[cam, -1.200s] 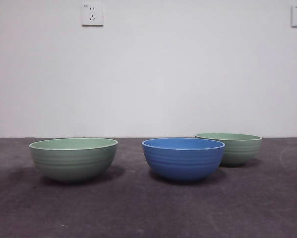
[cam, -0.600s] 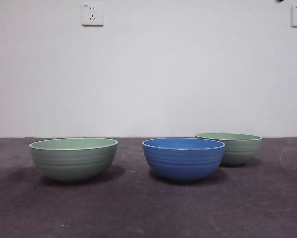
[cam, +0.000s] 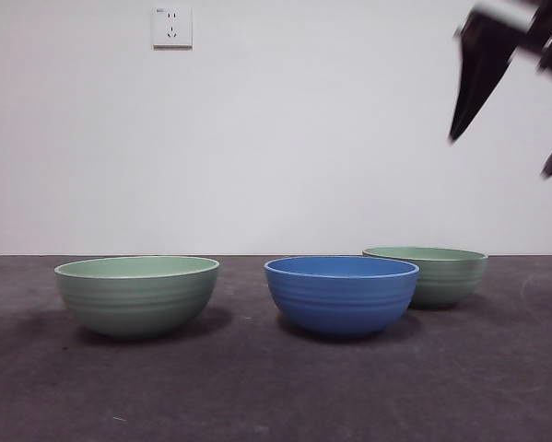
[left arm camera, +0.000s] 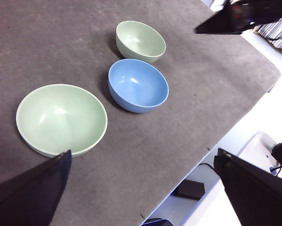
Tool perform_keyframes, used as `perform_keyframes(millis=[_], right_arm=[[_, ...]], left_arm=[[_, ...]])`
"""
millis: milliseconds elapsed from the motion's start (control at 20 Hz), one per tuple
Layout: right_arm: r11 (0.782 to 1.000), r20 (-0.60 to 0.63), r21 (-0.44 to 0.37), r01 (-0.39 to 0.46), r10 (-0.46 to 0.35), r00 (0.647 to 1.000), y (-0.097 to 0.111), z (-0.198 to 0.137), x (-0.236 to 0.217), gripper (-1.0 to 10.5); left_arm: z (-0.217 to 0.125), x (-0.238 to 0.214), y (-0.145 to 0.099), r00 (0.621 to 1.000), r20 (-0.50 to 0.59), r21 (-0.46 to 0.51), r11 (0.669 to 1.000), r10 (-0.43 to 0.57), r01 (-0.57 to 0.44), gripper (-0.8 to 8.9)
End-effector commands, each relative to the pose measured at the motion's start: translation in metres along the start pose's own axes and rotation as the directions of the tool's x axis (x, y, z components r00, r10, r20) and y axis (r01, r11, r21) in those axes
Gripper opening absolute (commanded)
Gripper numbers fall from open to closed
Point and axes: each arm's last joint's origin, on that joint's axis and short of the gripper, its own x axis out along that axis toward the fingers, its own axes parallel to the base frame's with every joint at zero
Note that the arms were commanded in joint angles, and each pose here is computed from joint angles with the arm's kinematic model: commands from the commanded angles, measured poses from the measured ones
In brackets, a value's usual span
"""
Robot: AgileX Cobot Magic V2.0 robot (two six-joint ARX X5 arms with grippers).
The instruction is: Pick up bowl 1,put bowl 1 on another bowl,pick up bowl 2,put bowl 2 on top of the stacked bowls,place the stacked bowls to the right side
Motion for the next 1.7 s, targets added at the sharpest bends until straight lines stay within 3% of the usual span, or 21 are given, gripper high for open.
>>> perform_keyframes(millis=[50, 450, 650, 1150, 1300, 1500, 1700], right_arm=[[0.998, -0.013, 0.049, 0.038, -0.037, 0.999, -0.007, 0.005, 0.027, 5.3], [0.988, -0.018, 0.126, 0.088, -0.086, 0.996, -0.030, 0.010, 0.083, 5.3], [0.984, 0.005, 0.151, 0.096, -0.098, 0.995, -0.042, 0.012, 0.097, 4.0], [0.979, -0.014, 0.170, 0.115, -0.114, 0.993, -0.056, 0.008, 0.119, 3.9], [0.980, 0.010, 0.167, 0.108, -0.111, 0.994, -0.056, 0.010, 0.122, 2.1], [0.982, 0.026, 0.161, 0.101, -0.107, 0.994, -0.056, 0.011, 0.122, 0.6], [0.982, 0.027, 0.157, 0.102, -0.107, 0.994, -0.056, 0.012, 0.122, 0.1]], left_arm=[[0.000, 0.000, 0.000, 1.000, -0.002, 0.000, 1.000, -0.004, 0.004, 5.76], [-0.002, 0.000, -0.001, 1.000, -0.018, -0.015, 1.000, -0.006, 0.005, 5.75], [-0.003, 0.000, -0.001, 1.000, -0.026, -0.021, 1.000, -0.007, 0.006, 5.75], [-0.003, 0.000, -0.001, 1.000, -0.026, -0.021, 1.000, -0.006, 0.006, 5.75], [-0.003, 0.000, -0.001, 1.000, -0.026, -0.021, 1.000, -0.006, 0.006, 5.75], [-0.003, 0.000, -0.001, 1.000, -0.026, -0.022, 1.000, -0.006, 0.005, 5.75], [-0.003, 0.000, -0.001, 1.000, -0.026, -0.022, 1.000, -0.006, 0.005, 5.75]])
